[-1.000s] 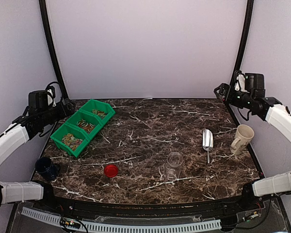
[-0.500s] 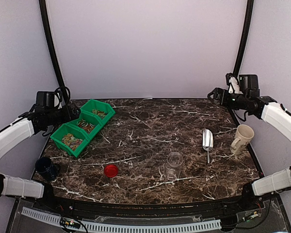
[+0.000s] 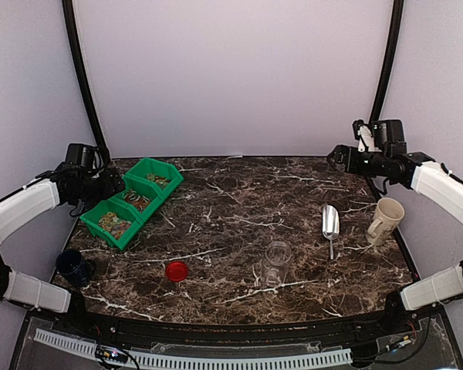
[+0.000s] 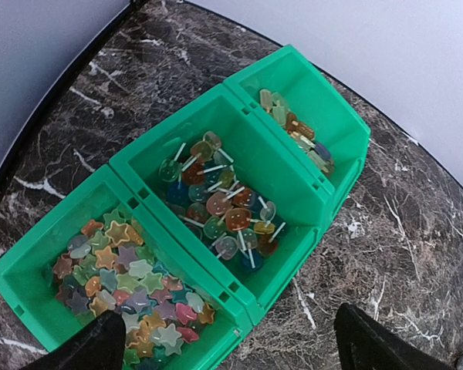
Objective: Pack the candies
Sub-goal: Move the storage box to the center of the board.
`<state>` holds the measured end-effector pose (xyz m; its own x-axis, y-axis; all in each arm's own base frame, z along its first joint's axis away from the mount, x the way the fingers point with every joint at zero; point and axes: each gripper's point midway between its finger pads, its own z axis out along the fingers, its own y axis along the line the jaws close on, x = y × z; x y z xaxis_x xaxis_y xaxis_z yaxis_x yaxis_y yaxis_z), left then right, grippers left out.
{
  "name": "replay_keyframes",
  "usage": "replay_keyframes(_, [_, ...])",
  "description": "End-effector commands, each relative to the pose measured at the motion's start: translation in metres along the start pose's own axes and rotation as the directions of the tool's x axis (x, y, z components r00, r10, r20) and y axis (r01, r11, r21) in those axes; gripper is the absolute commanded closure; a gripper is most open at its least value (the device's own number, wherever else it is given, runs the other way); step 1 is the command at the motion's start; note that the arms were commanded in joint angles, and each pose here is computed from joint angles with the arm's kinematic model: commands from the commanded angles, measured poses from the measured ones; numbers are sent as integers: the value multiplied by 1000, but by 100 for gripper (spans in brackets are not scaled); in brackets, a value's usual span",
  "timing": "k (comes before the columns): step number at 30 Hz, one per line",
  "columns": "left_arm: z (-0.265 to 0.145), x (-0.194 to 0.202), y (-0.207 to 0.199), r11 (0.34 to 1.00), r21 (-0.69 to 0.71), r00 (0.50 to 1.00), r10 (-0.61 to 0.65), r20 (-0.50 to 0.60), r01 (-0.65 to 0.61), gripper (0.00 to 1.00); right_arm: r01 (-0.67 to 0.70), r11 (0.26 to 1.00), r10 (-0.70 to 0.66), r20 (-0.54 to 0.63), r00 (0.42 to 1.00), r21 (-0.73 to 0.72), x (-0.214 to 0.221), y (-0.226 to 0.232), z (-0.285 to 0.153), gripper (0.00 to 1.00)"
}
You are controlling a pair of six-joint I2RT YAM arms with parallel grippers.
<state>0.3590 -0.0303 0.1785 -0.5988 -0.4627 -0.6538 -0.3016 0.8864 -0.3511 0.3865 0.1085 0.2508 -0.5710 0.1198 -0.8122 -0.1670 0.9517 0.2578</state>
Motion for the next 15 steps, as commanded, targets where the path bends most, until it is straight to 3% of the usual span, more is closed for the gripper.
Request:
replay_keyframes(1, [4,6,20,986,-131,993,-108,-38,103,3,11,1000,-11,48,999,0,-7,2,-7,2])
replay_keyframes(8, [14,9,38,942,-273,976,-214,-45,194,11,11,1000,-11,48,999,2,-5,2,-8,2])
replay_keyframes(15, [33,18,38,925,-304,961,-263,-80,228,11,15,1000,-15,81,997,0,-11,3,-18,2])
